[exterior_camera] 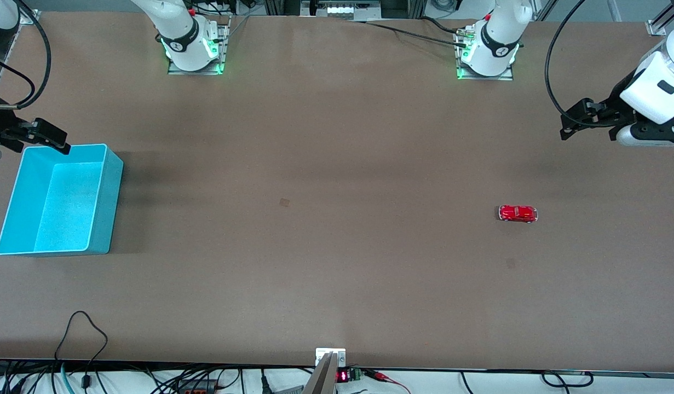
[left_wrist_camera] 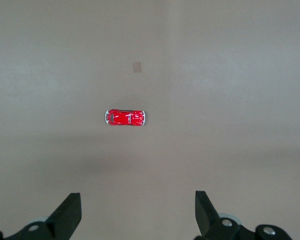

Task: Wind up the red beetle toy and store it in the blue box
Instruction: 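Move the left gripper down over the red toy car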

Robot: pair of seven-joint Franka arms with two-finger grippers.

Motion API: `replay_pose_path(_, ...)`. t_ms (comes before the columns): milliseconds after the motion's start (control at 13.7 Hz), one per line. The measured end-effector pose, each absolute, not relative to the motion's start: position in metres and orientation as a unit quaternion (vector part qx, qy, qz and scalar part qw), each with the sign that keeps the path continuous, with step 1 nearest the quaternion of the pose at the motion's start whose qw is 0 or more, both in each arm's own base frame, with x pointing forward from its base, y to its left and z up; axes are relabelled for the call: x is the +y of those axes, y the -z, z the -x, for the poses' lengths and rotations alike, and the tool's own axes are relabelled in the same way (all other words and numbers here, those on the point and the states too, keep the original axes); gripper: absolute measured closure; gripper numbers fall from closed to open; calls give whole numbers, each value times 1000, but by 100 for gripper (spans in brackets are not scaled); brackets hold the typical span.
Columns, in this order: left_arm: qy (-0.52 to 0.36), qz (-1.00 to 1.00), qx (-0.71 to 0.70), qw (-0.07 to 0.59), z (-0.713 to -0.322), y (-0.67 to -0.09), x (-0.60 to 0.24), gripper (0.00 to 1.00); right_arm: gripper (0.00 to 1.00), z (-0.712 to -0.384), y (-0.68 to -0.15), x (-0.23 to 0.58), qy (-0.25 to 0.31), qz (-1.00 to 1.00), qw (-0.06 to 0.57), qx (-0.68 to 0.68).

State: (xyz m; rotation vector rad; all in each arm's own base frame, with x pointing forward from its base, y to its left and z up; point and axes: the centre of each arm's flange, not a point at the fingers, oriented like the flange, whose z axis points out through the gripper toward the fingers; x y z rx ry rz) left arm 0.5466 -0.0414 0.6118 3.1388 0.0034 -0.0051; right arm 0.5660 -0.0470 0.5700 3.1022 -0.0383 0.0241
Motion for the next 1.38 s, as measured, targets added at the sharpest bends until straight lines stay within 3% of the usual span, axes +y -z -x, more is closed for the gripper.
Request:
replay_pose_path(437,13,-1000,1,1,-544,-610,-41,0,0,-566,-570,-47,-8,-1000,20,-12)
replay_pose_path(1093,160,-987,-7,-9,-507,-595,-39,0,0,-566,-570,-47,-8,-1000,20,-12)
replay_pose_path(1385,177,-976,-128,17,-522,-569,-27,0,0,-566,-570,-47,-8,-1000,20,-12)
